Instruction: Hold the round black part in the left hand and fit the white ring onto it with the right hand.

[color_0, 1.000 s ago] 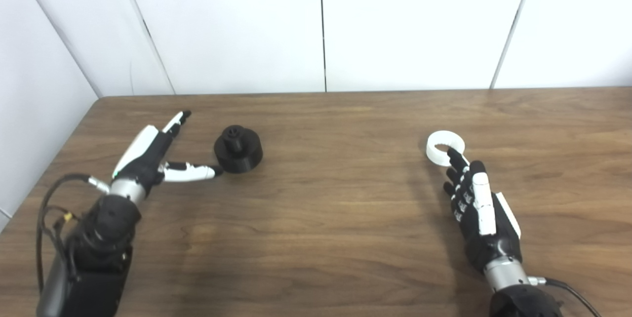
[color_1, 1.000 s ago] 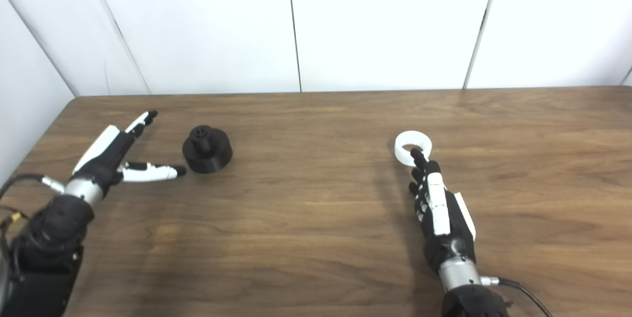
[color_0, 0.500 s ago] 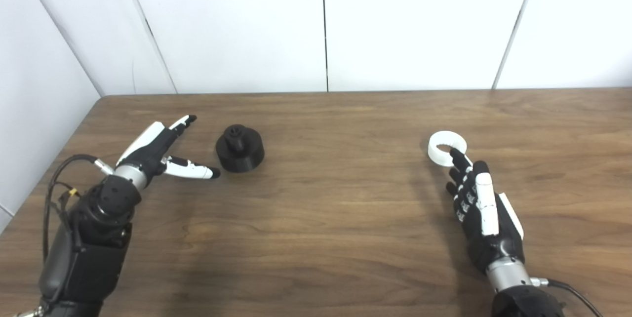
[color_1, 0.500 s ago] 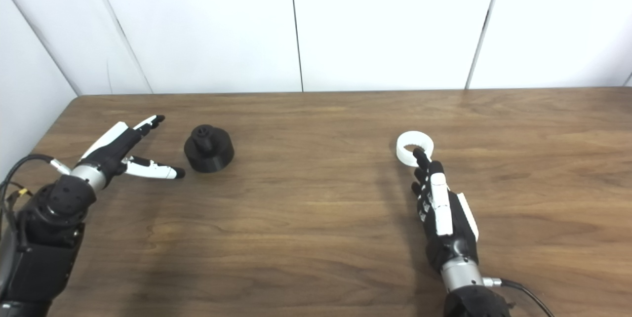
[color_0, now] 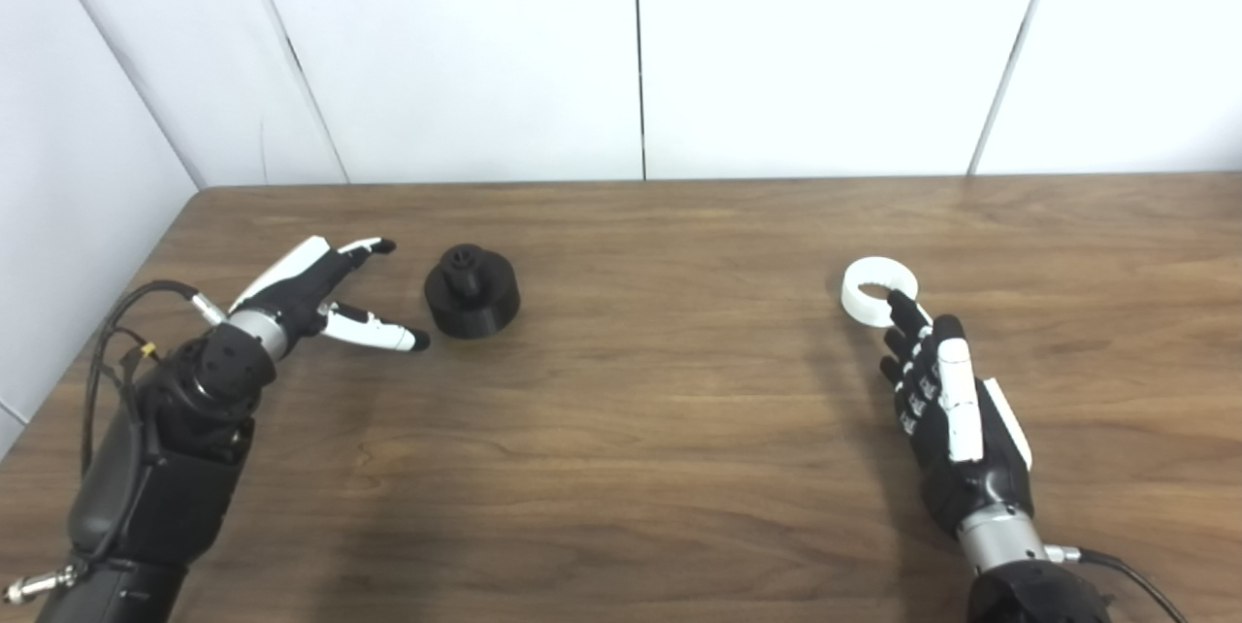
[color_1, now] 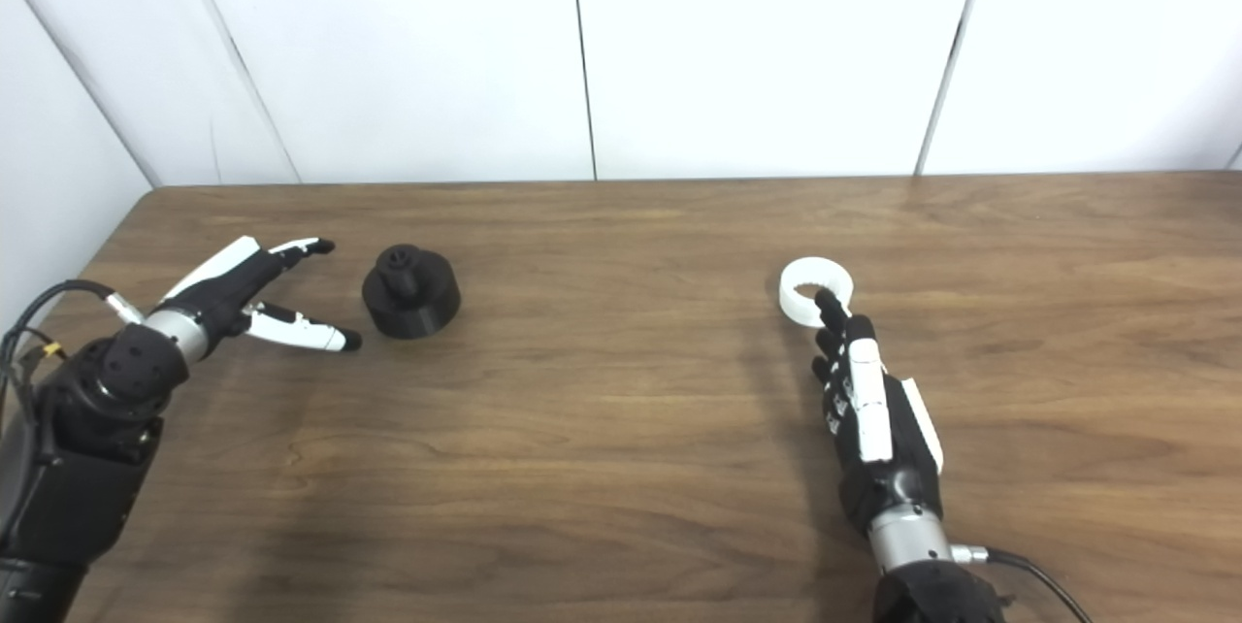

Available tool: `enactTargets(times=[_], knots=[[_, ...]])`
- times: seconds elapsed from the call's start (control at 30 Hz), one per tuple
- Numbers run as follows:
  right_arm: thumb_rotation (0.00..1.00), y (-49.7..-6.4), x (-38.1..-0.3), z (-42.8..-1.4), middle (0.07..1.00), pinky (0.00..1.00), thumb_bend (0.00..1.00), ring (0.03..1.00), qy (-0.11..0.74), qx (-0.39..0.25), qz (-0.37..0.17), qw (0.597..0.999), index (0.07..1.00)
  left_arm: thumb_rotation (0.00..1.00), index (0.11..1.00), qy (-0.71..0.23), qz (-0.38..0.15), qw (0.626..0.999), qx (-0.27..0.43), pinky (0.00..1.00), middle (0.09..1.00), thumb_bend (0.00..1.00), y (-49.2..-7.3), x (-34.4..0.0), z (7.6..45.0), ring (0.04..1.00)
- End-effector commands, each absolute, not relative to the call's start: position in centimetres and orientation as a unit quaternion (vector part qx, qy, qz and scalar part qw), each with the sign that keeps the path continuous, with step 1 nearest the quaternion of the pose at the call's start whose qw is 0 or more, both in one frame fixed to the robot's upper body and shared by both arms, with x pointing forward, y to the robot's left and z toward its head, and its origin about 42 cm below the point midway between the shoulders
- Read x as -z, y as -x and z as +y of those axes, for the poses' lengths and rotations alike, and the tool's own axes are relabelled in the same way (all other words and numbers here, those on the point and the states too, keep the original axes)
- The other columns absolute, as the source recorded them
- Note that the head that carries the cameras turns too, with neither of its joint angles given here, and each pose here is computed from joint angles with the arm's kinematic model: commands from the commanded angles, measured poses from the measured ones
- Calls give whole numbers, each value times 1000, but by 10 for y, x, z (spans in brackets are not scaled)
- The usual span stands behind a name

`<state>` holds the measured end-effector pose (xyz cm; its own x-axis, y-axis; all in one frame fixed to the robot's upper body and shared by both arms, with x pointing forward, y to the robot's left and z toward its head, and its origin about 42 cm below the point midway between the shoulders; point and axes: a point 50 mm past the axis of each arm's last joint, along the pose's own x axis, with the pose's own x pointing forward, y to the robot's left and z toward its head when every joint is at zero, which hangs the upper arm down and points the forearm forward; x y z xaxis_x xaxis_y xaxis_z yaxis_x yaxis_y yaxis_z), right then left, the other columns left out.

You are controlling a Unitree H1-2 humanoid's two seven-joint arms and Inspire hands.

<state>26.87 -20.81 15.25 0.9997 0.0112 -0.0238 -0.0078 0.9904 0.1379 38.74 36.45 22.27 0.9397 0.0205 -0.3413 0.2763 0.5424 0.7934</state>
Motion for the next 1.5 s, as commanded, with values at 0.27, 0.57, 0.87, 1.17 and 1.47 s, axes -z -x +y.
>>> enactTargets(times=[0.27,0.57,0.87,1.17,1.47], knots=[[1000,-266,-169,-206,980,1000,555,993,-70,-3,-26,997,927,274,926,-505,127,852,58,1000,1000,1000,-412,-255,361,1000],[1000,-265,-169,-206,974,1000,571,982,-71,2,-24,997,923,256,930,-511,118,849,60,1000,1000,1000,-418,-256,356,1000],[1000,-264,-170,-208,972,1000,558,988,-78,9,-23,997,916,271,929,-520,115,844,68,1000,1000,1000,-420,-255,350,1000],[1000,-264,-171,-208,969,1000,552,986,-76,9,-26,997,917,263,929,-526,113,839,74,997,1000,1000,-424,-252,346,1000],[1000,-262,-170,-207,962,1000,560,976,-76,10,-27,997,911,284,930,-529,106,838,84,1000,1000,1000,-428,-251,340,1000]])
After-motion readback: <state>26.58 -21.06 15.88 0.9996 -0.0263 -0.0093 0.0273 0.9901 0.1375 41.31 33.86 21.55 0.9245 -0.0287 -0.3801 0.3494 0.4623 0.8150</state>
